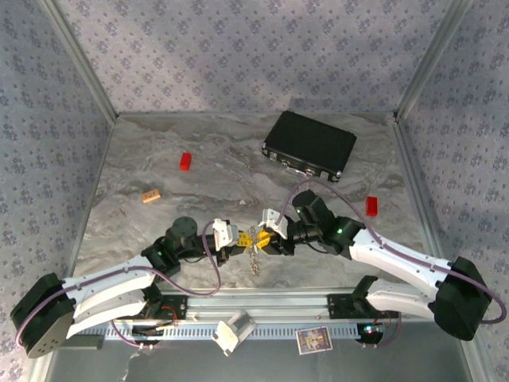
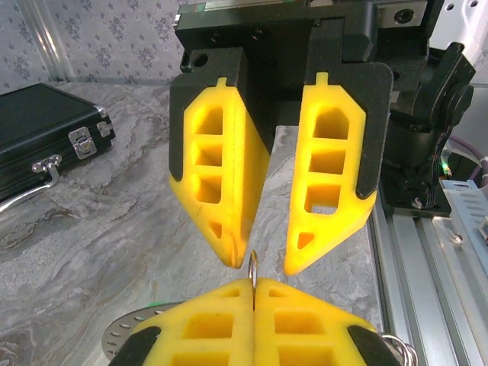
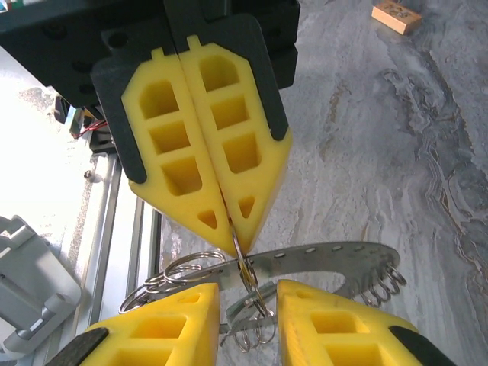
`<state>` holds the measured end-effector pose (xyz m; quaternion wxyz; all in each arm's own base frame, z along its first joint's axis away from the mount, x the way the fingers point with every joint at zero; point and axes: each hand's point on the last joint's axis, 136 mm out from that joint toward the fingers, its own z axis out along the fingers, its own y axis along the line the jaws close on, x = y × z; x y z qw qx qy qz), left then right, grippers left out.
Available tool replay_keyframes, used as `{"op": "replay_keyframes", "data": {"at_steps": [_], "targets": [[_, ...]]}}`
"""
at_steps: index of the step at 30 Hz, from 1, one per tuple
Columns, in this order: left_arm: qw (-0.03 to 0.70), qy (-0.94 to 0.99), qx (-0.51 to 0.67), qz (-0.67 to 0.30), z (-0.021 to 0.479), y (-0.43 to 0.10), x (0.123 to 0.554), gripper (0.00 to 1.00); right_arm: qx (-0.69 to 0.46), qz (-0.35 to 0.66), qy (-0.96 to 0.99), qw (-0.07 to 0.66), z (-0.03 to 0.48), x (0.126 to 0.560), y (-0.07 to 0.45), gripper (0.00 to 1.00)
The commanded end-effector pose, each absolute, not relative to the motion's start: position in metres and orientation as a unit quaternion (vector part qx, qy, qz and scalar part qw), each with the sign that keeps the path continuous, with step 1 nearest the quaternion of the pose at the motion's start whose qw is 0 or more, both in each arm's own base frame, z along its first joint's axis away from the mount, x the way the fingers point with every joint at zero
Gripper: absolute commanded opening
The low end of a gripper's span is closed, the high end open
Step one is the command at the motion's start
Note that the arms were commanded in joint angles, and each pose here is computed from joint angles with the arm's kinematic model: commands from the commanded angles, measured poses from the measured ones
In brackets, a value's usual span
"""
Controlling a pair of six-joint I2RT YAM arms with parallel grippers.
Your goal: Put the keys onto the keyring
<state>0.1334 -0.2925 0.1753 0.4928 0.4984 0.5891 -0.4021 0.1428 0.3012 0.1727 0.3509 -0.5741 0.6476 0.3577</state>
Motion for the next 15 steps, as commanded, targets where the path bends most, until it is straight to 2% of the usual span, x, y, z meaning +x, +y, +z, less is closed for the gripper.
{"op": "replay_keyframes", "data": {"at_steps": [1,10,15], "targets": [[0.518,0.559,0.494,-0.419,0.1971,-0.2957,0.1299,0.00,-0.578,0.373,0.635,0.352,0.1760,0.1392,0.3070,0.25],[0.517,0.560,0.494,-0.418,0.1947,-0.2952,0.1300,0.00,-0.577,0.377,0.637,0.346,0.1733,0.1388,0.3095,0.14],[0.517,0.560,0.494,-0.418,0.1948,-0.2952,0.1300,0.00,-0.577,0.377,0.635,0.349,0.1741,0.1390,0.3102,0.14]]}}
